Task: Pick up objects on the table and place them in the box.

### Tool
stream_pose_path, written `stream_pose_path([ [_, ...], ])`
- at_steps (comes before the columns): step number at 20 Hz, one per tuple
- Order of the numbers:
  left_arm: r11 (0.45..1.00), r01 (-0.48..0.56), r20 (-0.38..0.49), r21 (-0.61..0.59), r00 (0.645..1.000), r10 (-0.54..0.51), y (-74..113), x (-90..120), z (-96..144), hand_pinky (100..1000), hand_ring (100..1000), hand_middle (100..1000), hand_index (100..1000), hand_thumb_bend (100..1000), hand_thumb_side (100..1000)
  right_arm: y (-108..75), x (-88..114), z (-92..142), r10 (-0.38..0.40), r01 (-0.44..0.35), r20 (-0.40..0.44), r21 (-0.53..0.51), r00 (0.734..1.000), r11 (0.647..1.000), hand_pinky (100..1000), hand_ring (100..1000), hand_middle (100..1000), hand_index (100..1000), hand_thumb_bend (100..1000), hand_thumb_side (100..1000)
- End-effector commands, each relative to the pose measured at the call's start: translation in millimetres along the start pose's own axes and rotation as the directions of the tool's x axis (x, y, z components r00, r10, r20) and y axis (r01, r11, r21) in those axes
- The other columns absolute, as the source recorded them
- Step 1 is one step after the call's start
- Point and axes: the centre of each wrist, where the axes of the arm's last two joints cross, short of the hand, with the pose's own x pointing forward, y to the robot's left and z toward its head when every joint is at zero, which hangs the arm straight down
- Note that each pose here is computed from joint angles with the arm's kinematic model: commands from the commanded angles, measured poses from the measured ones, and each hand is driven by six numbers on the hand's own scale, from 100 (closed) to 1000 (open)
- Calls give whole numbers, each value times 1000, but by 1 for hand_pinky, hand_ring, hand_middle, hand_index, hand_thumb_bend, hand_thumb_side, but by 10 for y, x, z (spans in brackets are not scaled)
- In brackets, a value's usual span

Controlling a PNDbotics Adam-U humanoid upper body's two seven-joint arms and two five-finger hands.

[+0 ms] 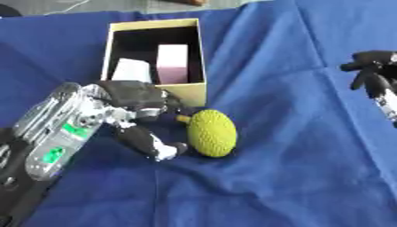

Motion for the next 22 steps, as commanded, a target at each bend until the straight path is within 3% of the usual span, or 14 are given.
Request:
stream_pose_path([
  [1, 1000, 9, -22, 22, 1000, -9, 64, -16, 79, 756, 777, 784, 956, 217, 822, -46, 51, -10, 23, -23, 11, 0, 1000, 1000, 1000, 810, 482, 819, 100, 524],
  [4, 999, -5, -33, 32, 999, 7, 86, 5, 88, 738, 756, 759, 933, 189, 776, -43, 50, -10, 21, -21, 10, -4, 1000, 1000, 1000, 811, 482, 819, 100, 523],
  [7, 999, 5, -55, 46, 998, -2, 121, 46, 87, 737, 756, 777, 979, 221, 751, -35, 45, -4, 17, -17, 5, -4, 1000, 1000, 1000, 810, 481, 818, 100, 523],
  [12, 989, 77, -90, 130, 994, -65, 249, 165, 137, 743, 764, 784, 978, 286, 653, -28, 41, 0, 15, -15, 1, -3, 1000, 1000, 1000, 809, 480, 818, 100, 523],
  [22, 989, 112, -74, 96, 992, -105, 212, 274, -152, 741, 761, 770, 958, 313, 736, -14, 37, -1, 5, -5, -2, 1, 1000, 1000, 1000, 808, 478, 817, 100, 523],
])
